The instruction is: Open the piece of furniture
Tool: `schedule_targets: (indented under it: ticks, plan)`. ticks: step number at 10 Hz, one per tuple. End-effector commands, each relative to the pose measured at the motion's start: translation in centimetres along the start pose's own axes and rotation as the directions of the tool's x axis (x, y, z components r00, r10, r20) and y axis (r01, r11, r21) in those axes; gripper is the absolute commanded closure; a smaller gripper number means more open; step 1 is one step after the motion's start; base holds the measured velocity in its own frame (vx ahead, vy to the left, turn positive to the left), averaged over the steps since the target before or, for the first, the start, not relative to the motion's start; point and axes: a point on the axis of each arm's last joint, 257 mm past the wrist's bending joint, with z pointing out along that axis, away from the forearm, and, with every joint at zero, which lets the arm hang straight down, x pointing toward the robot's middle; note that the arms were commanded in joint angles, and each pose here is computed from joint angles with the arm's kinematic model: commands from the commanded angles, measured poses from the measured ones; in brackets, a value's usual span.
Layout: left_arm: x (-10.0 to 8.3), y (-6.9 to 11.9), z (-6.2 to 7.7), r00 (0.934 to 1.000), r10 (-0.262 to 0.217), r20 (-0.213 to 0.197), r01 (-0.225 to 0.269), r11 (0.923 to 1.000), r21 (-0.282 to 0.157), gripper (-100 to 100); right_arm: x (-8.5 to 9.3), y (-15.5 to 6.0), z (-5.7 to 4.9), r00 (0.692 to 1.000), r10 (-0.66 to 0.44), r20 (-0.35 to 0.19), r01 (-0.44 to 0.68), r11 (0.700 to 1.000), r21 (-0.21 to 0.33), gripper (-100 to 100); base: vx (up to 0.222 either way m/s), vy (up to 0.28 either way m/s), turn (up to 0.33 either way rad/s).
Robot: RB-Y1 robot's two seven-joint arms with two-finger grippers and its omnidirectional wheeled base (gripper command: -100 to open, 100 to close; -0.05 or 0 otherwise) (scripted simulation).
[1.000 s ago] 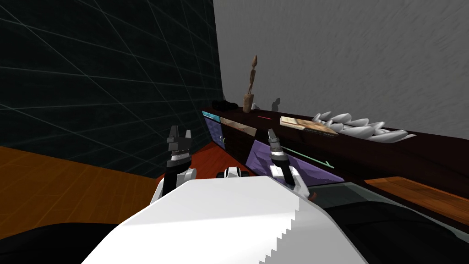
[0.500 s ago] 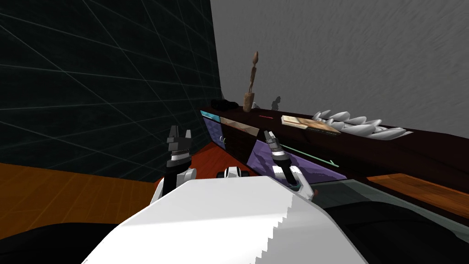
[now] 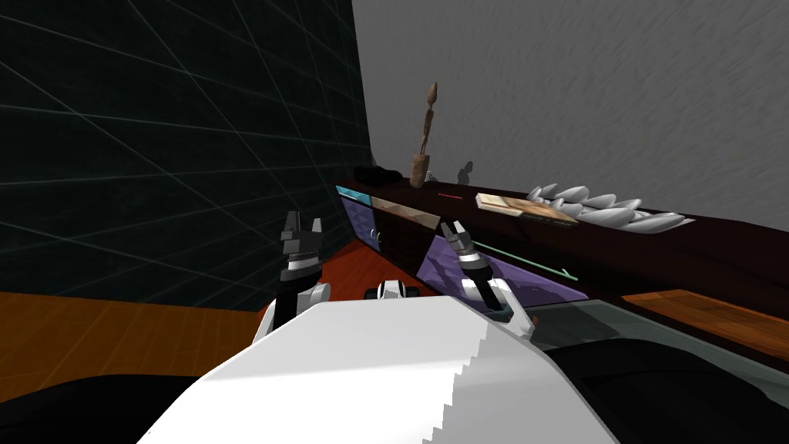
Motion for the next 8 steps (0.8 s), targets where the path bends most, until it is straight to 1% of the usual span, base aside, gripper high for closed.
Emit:
schedule_targets:
  ticks: [1, 2, 3, 4, 5, 6, 7, 8]
  plan:
    - [0.0, 0.0, 0.0, 1.0, 0.0, 0.0, 0.0, 1.0, 0.0, 0, 0.5, -0.4, 0.0, 0.994, -0.11, -0.029, 0.109, 0.994, -0.008, -100, 0.014, 0.05, -0.032]
    - [0.0, 0.0, 0.0, 1.0, 0.0, 0.0, 0.0, 1.0, 0.0, 0, 0.9, -0.7, -0.1, 0.979, -0.198, -0.053, 0.198, 0.98, -0.018, -100, 0.012, 0.063, -0.058]
    - [0.0, 0.0, 0.0, 1.0, 0.0, 0.0, 0.0, 1.0, 0.0, 0, 1.2, -1.1, -0.2, 0.962, -0.262, -0.072, 0.26, 0.965, -0.027, -100, 0.006, 0.103, -0.079]
    - [0.0, 0.0, 0.0, 1.0, 0.0, 0.0, 0.0, 1.0, 0.0, 0, 1.3, -1.1, -0.2, 0.955, -0.289, -0.074, 0.287, 0.957, -0.031, -100, 0.012, 0.082, -0.028]
    - [0.0, 0.0, 0.0, 1.0, 0.0, 0.0, 0.0, 1.0, 0.0, 0, 1.7, -1.5, -0.2, 0.928, -0.361, -0.094, 0.359, 0.932, -0.044, -100, 0.021, 0.074, -0.039]
    - [0.0, 0.0, 0.0, 1.0, 0.0, 0.0, 0.0, 1.0, 0.0, 0, 1.7, -1.5, -0.2, 0.923, -0.372, -0.094, 0.369, 0.928, -0.045, -100, 0.015, 0.056, -0.021]
    - [0.0, 0.0, 0.0, 1.0, 0.0, 0.0, 0.0, 1.0, 0.0, 0, 2.2, -1.9, -0.3, 0.888, -0.446, -0.112, 0.442, 0.895, -0.061, -100, 0.021, 0.065, -0.035]
    - [0.0, 0.0, 0.0, 1.0, 0.0, 0.0, 0.0, 1.0, 0.0, 0, 2.2, -1.9, -0.3, 0.886, -0.451, -0.111, 0.447, 0.893, -0.061, -100, 0.017, 0.053, -0.021]
